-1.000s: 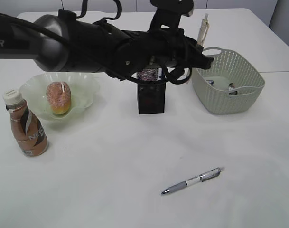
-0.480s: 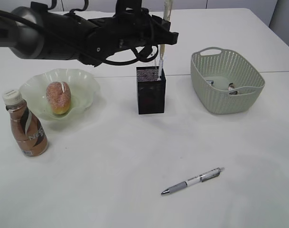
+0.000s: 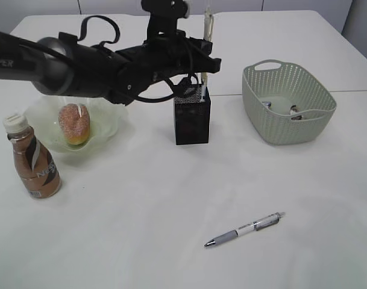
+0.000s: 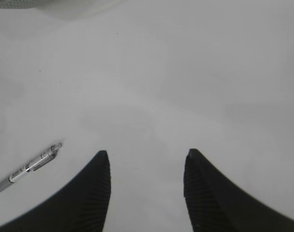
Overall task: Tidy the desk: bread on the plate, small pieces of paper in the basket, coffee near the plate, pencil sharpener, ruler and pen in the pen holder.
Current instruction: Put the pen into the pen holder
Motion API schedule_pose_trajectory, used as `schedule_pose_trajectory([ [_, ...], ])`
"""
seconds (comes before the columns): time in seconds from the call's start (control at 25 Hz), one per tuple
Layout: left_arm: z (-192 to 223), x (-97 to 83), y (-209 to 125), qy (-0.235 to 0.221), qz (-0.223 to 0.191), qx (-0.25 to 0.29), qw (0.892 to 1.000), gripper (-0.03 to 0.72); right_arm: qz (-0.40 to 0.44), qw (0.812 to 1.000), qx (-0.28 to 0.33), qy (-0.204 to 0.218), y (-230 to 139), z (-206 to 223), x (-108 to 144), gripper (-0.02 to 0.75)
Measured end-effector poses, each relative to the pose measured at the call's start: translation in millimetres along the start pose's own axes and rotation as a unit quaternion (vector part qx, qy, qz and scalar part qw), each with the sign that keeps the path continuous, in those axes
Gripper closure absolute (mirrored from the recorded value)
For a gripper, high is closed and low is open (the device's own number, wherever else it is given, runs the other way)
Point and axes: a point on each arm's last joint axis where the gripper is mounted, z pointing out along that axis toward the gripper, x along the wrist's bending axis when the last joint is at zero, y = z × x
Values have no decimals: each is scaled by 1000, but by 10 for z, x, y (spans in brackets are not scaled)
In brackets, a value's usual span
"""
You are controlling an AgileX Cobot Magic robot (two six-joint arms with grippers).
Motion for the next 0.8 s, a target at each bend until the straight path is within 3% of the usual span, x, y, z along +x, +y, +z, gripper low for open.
schedule_pose_trajectory([
  [0.32, 61, 40, -179, 1, -2, 5, 1000, 620, 0, 1000, 0, 0, 0, 0, 0, 342],
  [0.56, 55, 65, -272, 12, -2, 56, 998, 620, 0, 1000, 0, 0, 0, 0, 0, 342],
  [0.8, 53, 68, -288, 13, -2, 65, 998, 620, 0, 1000, 0, 0, 0, 0, 0, 343],
])
